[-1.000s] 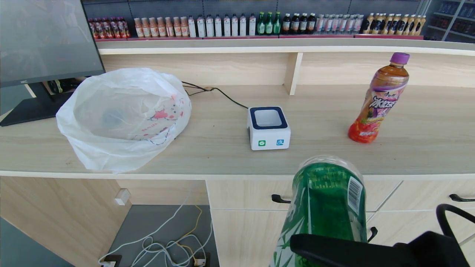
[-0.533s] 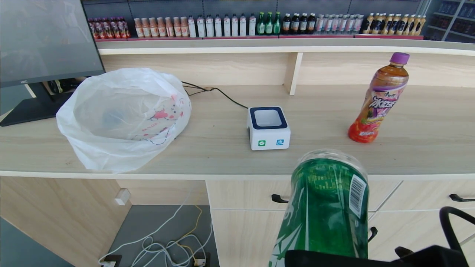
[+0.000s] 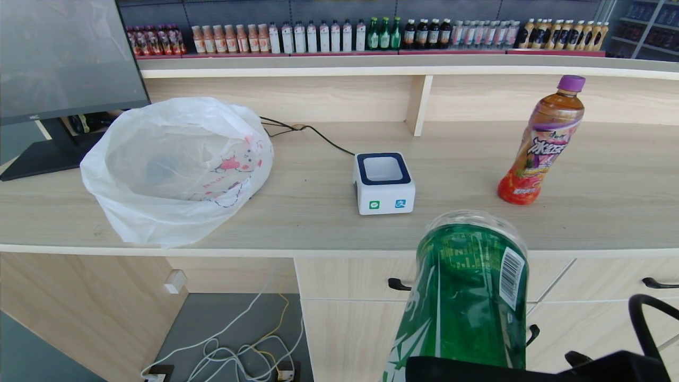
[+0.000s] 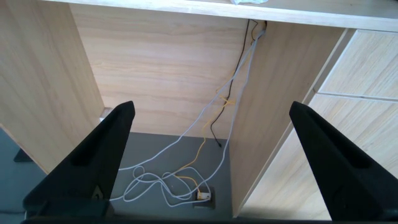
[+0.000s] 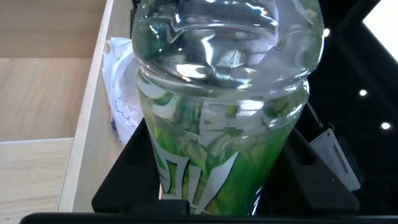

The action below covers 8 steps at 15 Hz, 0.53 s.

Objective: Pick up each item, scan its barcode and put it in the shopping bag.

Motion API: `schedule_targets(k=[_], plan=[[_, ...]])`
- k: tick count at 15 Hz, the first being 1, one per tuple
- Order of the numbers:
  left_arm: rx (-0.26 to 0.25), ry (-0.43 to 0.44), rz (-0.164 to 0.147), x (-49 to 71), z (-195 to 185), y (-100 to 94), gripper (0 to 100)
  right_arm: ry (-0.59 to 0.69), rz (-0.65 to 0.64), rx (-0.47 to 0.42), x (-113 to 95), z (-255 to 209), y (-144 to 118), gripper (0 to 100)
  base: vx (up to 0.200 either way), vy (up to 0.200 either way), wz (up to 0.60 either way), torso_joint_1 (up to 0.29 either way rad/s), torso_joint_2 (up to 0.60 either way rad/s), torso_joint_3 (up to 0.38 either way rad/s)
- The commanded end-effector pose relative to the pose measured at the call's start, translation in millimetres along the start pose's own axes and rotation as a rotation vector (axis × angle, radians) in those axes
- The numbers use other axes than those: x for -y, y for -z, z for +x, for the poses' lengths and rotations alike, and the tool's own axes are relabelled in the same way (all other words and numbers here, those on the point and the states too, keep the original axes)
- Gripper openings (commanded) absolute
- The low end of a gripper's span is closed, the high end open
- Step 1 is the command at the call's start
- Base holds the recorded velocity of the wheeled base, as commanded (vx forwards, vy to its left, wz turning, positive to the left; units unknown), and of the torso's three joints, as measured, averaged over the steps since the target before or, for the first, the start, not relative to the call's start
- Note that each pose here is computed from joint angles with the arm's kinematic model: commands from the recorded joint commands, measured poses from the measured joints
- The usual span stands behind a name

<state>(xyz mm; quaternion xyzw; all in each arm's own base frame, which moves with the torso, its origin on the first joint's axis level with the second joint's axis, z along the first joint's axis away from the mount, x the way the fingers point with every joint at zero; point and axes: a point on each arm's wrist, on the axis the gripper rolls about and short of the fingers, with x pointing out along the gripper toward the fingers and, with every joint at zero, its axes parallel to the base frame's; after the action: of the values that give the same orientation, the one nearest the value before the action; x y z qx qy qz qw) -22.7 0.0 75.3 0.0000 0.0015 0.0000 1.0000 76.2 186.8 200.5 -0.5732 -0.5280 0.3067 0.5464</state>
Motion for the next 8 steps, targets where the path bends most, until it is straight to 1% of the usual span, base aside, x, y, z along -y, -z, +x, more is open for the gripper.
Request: schedule_targets(k=[1,8], plan=[[0.000,0.000,0.000,0.0,0.0,0.0,100,-0.001,-0.002,0.001,-0.3,0.2,-0.1,0,0.000,0.000,0.00,0.000,0.00,0.000],[0.000,0.000,0.000,0.0,0.0,0.0,100,-0.002,-0.010,-0.004,-0.3,-0.2,-0.1,0,0.000,0.000,0.00,0.000,0.00,0.000]])
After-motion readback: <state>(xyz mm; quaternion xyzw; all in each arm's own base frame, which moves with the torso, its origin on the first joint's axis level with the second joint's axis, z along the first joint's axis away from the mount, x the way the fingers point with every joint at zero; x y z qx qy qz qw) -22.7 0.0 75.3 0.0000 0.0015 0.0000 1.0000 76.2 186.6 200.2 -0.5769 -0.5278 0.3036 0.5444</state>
